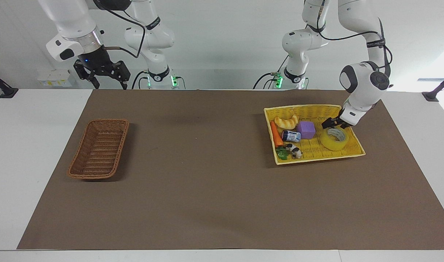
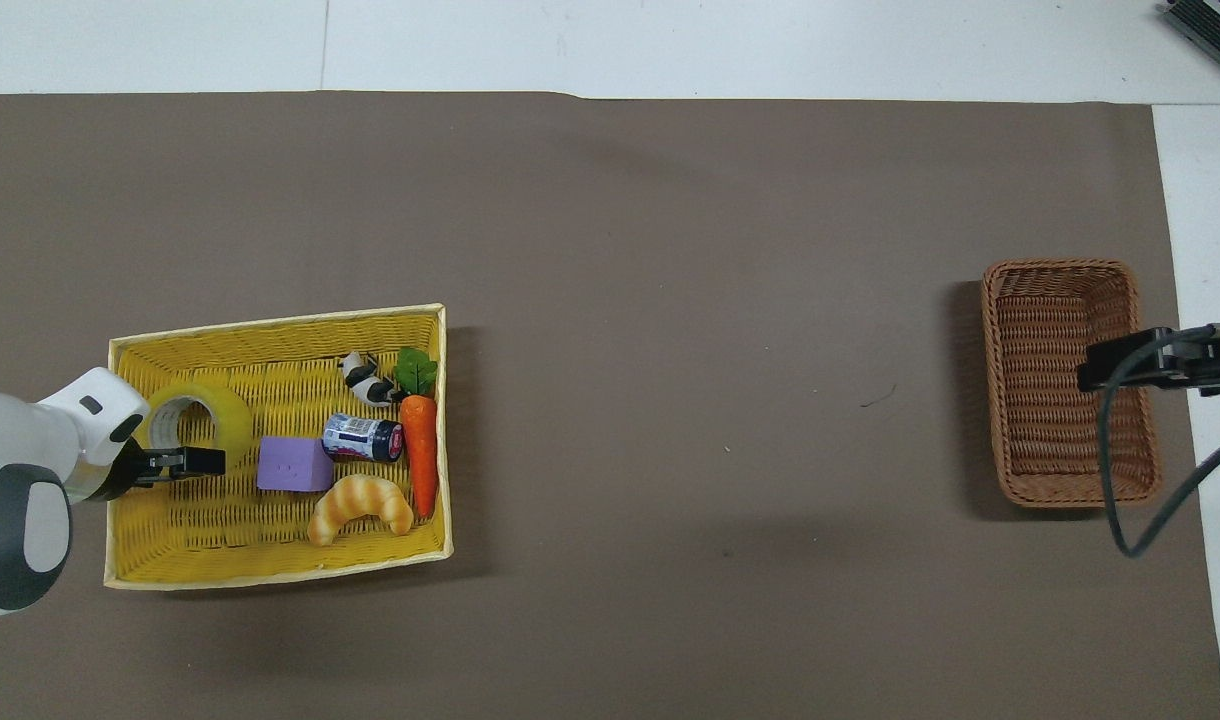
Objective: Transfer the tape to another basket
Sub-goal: 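Reach the left gripper into the yellow basket and grasp the tape roll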
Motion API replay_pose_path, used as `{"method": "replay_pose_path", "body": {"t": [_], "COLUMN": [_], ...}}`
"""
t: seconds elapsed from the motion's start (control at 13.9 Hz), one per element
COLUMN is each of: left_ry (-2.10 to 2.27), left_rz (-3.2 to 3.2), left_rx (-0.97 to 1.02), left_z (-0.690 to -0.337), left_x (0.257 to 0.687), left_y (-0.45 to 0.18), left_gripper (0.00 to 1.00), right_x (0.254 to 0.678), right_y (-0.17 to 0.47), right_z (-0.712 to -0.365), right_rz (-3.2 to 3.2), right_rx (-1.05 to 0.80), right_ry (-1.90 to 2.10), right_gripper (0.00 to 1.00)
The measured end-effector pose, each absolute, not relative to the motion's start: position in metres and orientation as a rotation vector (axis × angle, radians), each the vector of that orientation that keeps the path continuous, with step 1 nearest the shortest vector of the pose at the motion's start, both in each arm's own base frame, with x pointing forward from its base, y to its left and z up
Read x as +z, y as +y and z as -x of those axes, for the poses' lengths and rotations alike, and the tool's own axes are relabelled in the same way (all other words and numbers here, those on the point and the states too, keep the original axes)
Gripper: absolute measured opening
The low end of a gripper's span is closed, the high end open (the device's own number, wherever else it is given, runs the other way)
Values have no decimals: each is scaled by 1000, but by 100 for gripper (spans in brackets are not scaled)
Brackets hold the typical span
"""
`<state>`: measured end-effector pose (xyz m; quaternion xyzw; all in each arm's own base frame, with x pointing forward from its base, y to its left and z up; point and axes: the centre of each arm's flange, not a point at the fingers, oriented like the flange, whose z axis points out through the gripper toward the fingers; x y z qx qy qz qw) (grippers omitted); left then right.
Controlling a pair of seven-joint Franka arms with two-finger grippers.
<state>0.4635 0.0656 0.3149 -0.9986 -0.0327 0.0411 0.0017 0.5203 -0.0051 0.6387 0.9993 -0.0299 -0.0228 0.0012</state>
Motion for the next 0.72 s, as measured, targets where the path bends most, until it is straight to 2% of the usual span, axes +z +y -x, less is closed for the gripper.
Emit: {"method": "replay_pose_path", "body": {"t": [0.36,0.72], "left_ry": [-122,-384], "left_rz": [3133,3149], "left_rx": [164,169], "left_z": [-468,-472], "left_x": [324,332], "left_y": [68,73], "left_gripper": [70,71], "right_x": [639,639], "right_y": [-5,-5], "right_z": [-520,-520], "right_rz": [-3137,-3137], "right_rx": [-72,-72], "right_ry": [-94,-94], "right_gripper": [100,100]}}
